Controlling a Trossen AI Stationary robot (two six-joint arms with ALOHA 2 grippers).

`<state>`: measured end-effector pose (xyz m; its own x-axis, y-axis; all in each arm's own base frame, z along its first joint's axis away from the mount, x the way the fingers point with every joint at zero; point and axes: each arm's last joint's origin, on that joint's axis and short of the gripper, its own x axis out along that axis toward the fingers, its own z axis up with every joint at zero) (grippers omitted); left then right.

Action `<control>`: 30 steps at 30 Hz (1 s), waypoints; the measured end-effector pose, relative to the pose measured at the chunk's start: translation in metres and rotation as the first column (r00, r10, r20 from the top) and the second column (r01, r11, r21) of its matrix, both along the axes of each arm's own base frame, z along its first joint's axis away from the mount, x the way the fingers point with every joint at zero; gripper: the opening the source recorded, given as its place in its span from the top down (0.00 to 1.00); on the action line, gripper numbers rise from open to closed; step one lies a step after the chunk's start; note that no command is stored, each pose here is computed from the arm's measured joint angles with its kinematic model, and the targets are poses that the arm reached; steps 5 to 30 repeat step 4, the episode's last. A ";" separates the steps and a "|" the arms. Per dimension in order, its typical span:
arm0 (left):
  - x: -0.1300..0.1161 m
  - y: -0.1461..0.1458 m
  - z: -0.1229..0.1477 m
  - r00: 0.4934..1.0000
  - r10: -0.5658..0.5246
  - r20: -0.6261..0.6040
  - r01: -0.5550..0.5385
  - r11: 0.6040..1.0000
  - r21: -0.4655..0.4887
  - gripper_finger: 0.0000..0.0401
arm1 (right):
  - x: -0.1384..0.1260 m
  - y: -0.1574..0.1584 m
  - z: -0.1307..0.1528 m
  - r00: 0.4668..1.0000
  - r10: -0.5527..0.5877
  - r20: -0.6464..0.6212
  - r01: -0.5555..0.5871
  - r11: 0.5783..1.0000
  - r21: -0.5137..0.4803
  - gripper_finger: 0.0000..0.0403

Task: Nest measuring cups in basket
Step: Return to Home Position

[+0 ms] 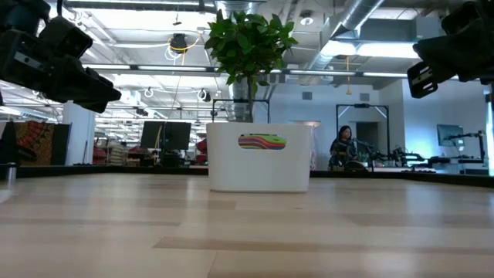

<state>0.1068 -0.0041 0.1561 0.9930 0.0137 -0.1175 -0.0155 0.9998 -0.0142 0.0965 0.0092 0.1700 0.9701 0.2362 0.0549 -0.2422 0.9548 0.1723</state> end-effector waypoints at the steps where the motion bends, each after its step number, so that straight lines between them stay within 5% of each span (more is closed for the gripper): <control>1: 0.000 0.000 0.000 1.000 0.000 0.000 0.000 1.000 0.000 1.00 | 0.000 0.000 0.000 1.000 0.000 0.000 0.000 1.000 0.000 0.88; 30: 0.000 0.000 0.000 1.000 0.000 0.000 0.000 1.000 0.000 1.00 | 0.000 0.000 0.000 1.000 0.000 0.000 0.000 1.000 0.000 0.88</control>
